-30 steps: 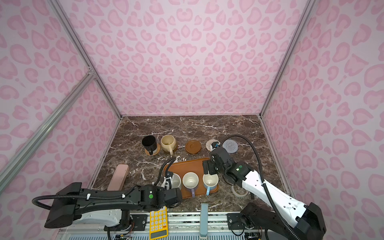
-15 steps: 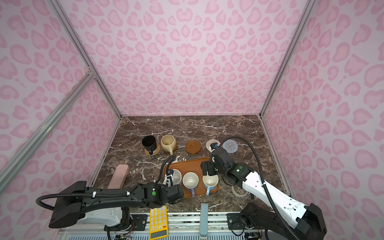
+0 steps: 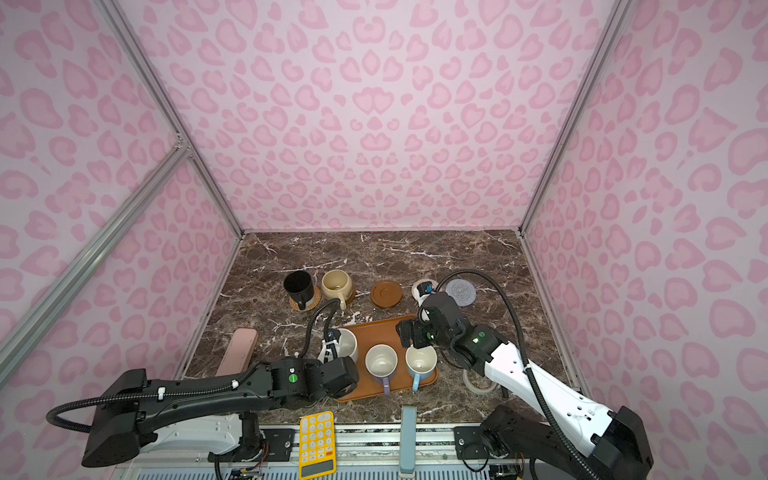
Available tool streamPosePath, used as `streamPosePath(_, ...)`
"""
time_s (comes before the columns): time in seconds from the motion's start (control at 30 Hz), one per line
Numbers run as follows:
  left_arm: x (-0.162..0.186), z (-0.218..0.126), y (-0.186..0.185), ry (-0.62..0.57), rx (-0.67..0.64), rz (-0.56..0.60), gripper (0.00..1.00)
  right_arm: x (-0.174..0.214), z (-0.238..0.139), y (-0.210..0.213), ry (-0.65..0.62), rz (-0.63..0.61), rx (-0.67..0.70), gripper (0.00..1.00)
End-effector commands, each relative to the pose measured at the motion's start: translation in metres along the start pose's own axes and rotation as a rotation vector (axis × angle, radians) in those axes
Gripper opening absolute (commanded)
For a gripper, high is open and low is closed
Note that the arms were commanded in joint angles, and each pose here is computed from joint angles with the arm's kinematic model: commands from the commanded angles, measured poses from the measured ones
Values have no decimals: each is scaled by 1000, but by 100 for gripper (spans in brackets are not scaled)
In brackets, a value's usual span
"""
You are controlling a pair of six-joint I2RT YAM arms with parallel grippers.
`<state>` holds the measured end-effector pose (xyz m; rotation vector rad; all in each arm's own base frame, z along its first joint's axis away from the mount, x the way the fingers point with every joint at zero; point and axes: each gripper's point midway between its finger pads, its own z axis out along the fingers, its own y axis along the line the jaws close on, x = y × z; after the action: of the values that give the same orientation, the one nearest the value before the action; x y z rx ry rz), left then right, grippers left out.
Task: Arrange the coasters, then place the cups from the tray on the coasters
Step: 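Lift the white speckled mug off the tray with the left gripper, then carry the speckled mug with the left gripper onto the small wooden coaster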
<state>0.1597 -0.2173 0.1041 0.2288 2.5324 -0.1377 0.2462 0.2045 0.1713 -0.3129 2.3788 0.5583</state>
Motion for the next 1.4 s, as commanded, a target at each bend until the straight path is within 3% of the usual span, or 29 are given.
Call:
streamPosePath(0.0,-39,-13,-5,-105,-6,18,3,-14,1,14,-34,-10,-74,97)
streamPosePath(0.27,-110,-24,-39,-172,47,45,3,-33,-2,-4,-69,67,-4,97)
streamPosePath(0.63,-187,53,-67,-127,40,-20,3,-45,13,-37,-9,177,-29,96)
streamPosePath(0.83,-205,96,-80,-95,28,-47,3,-37,21,-53,45,189,24,96)
streamPosePath(1.1,-213,147,-82,-71,-6,-90,3,-37,7,-66,-12,196,73,96)
streamPosePath(1.37,-211,165,-78,-61,-44,-92,3,-32,-1,-76,-34,204,91,96)
